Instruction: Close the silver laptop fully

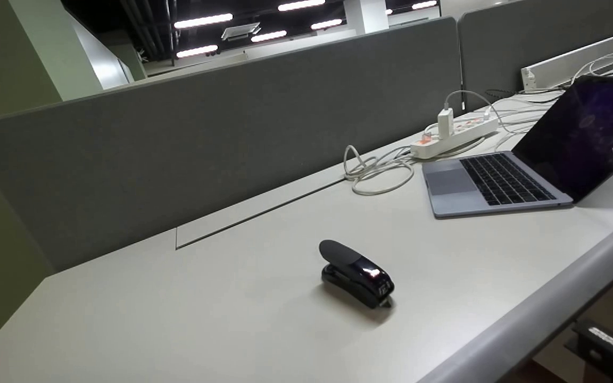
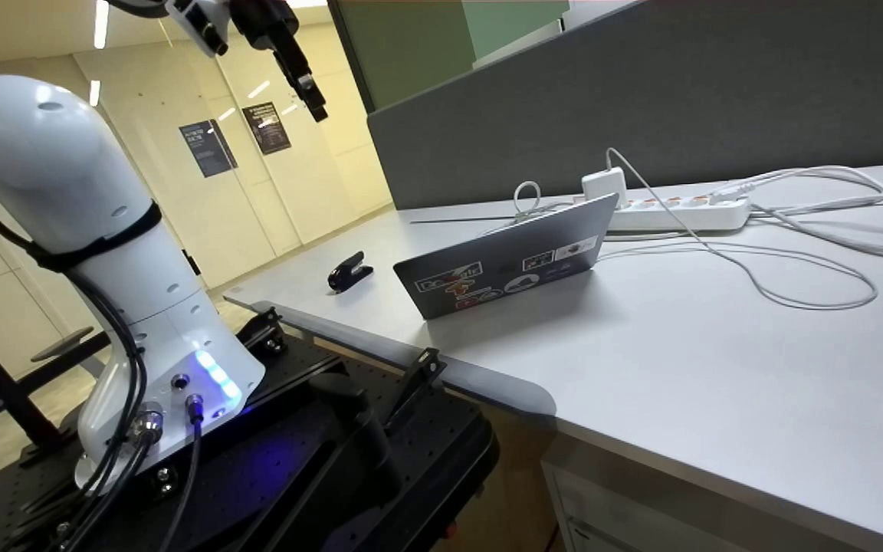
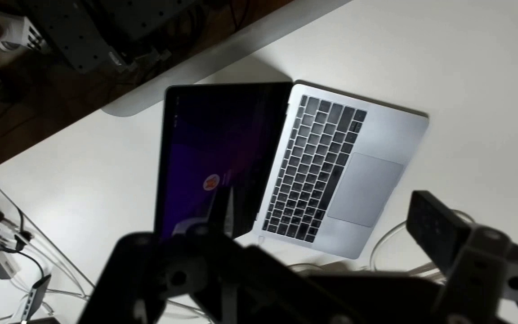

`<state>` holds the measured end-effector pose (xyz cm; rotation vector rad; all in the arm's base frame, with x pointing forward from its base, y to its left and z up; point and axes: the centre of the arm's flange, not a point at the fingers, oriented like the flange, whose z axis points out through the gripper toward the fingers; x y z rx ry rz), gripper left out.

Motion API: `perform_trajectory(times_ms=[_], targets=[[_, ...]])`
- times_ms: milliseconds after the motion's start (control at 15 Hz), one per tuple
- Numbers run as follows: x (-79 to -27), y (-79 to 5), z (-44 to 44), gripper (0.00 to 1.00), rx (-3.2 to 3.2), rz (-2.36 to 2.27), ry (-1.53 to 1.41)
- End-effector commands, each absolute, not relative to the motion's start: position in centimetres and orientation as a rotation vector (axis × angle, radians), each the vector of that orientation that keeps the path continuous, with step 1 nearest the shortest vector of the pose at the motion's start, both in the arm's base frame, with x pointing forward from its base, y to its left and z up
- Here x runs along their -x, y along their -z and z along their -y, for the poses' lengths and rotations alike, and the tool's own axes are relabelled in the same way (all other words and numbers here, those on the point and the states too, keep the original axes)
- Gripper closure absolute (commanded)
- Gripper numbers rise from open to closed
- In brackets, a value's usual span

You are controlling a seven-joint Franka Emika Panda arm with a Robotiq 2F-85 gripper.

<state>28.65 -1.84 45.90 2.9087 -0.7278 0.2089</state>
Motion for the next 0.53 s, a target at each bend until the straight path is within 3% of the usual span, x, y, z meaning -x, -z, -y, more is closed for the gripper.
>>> perform_trajectory(times_ms=[0,467], targets=[[-27.9,-45.7,9.4,0.00,-2.901,0.776,-0.164],[-25.5,-43.1,20.3,0.00,-3.102,0.306,-0.198]])
